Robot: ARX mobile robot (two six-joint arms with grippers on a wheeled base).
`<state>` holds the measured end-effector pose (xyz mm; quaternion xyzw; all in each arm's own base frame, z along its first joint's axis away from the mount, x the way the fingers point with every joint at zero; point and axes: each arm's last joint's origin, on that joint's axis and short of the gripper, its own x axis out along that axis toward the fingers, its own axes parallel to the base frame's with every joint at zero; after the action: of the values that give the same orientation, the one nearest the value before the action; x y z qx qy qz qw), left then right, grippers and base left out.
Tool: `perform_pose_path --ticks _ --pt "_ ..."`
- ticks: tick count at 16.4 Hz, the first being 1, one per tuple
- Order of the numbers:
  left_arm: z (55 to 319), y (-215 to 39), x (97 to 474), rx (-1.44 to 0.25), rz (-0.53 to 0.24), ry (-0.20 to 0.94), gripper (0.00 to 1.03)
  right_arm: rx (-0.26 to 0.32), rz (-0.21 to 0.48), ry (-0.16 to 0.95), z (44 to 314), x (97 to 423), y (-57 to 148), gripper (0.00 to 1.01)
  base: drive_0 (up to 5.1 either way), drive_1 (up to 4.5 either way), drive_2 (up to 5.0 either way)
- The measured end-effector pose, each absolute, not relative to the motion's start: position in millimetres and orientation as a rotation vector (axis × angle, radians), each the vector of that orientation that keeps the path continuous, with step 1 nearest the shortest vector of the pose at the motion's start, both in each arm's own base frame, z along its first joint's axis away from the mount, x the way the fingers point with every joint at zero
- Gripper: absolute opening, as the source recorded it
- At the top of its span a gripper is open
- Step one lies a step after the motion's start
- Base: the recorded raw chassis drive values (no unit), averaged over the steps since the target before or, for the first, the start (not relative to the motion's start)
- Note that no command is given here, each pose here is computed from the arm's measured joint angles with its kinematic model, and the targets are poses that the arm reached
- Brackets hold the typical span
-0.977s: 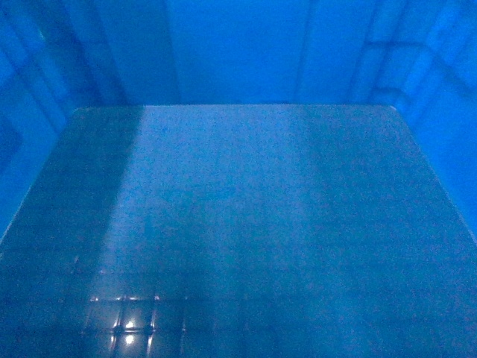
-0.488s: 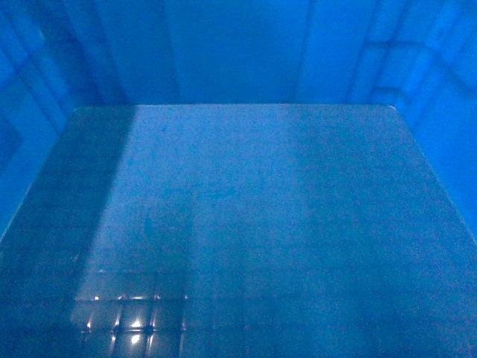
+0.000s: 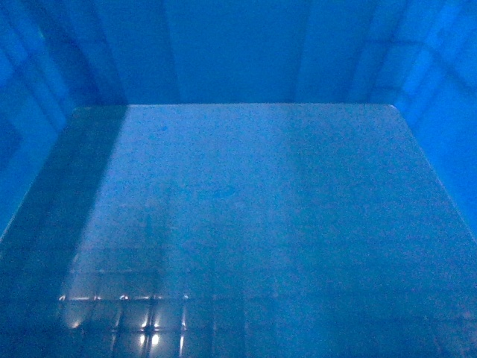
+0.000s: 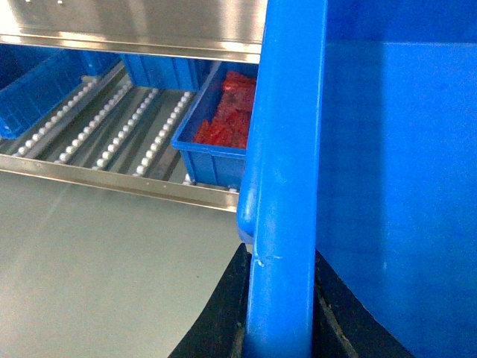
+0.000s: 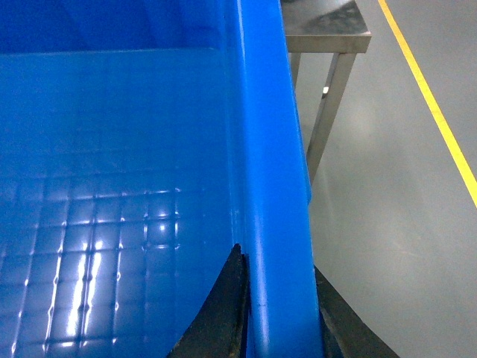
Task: Place box next to blue box on left shelf
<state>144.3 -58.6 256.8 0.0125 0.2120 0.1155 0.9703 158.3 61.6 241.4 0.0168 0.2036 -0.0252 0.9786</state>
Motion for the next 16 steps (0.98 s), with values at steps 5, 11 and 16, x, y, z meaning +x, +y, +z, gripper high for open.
perform_pose_path --ticks 5,11,16 --pt "256.9 -58.6 144.2 0.025 0.233 0.428 0.14 0.033 -0.051 0.412 241.1 158.4 61.7 0.11 -5.0 2.38 2.4" --pt "257.0 -58.6 144.2 0.024 0.233 0.427 0.14 0.034 -0.051 0.41 241.4 158.3 61.6 0.11 -5.0 2.38 2.4" --pt "256.8 -58.5 144.2 0.026 0.233 0.429 0.14 0.033 -0.051 0.413 241.2 158.2 61.6 0.11 -5.0 2.38 2.4"
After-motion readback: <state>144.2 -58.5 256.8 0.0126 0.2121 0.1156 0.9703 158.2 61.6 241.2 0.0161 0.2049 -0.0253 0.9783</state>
